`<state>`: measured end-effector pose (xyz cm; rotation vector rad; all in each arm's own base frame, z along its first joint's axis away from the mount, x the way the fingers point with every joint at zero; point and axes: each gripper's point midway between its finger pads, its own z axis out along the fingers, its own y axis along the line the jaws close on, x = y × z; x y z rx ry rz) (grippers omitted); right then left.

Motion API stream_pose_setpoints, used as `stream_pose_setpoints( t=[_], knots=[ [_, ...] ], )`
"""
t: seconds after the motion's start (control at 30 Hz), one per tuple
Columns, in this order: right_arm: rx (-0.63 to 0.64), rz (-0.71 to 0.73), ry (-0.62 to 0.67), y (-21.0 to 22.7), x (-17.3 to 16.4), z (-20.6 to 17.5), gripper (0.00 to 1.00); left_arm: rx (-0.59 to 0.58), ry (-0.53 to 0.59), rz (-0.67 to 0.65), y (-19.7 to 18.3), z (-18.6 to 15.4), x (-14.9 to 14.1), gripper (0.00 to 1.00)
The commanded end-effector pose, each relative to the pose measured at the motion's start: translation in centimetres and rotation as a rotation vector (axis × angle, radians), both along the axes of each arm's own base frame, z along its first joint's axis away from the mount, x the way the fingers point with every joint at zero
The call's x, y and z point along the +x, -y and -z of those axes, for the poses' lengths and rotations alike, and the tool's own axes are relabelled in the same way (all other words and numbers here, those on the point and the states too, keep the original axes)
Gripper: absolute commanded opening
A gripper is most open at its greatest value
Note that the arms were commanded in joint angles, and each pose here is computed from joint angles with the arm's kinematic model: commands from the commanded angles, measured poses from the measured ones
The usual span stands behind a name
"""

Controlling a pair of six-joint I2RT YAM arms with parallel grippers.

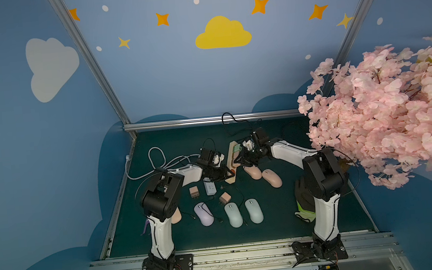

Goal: Unplug the wireless mouse
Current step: Remove the plug from the socket.

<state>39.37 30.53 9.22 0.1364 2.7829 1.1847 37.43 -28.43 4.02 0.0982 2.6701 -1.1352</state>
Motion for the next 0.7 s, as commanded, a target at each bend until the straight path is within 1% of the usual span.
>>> stream_pose_setpoints(
  t=[0.0,0.07,0.13,0.17,0.3,0.33,0.37,0.5,0.53,0.57,0.6,0.67],
  knots=[
    [0.189,-0.056,0.077,-0.3,-0.2,-5.8,0.0,0.207,-0.098,-0.207,-5.9,4.3,0.7,0.04],
    [0.238,-0.072,0.084,-0.5,-0.3,-6.1,0.0,0.206,-0.1,-0.213,-6.1,4.4,0.8,0.04],
    [0.238,-0.087,0.09,-0.8,-0.4,-6.3,0.0,0.206,-0.099,-0.213,-6.2,4.4,0.7,0.04],
    [0.21,-0.082,0.083,-0.6,-0.5,-6.0,0.0,0.205,-0.097,-0.214,-6.2,4.3,0.8,0.04],
    [-0.052,0.009,0.034,2.2,-0.5,-4.0,0.0,0.208,-0.1,-0.214,-6.2,4.3,0.7,0.04],
    [-0.078,0.016,0.013,2.7,-0.6,-3.7,0.0,0.21,-0.097,-0.213,-6.3,4.3,0.8,0.04],
    [-0.064,0.006,0.011,2.7,-0.6,-3.6,0.0,0.211,-0.097,-0.212,-6.3,4.3,0.7,0.04],
    [0.172,-0.092,0.073,0.7,-0.6,-5.9,0.0,0.213,-0.094,-0.211,-6.3,4.2,0.7,0.04],
    [0.199,-0.106,0.079,0.5,-0.7,-6.3,0.0,0.213,-0.093,-0.21,-6.3,4.1,0.7,0.04],
    [0.2,-0.107,0.079,0.4,-0.8,-6.4,0.0,0.213,-0.094,-0.21,-6.3,4.2,0.7,0.04],
    [0.167,-0.095,0.07,0.7,-0.8,-6.2,0.0,0.213,-0.095,-0.211,-6.3,4.2,0.7,0.04],
    [0.007,-0.038,0.025,2.2,-0.9,-4.9,0.0,0.215,-0.097,-0.211,-6.4,4.3,0.7,0.04]
  ],
)
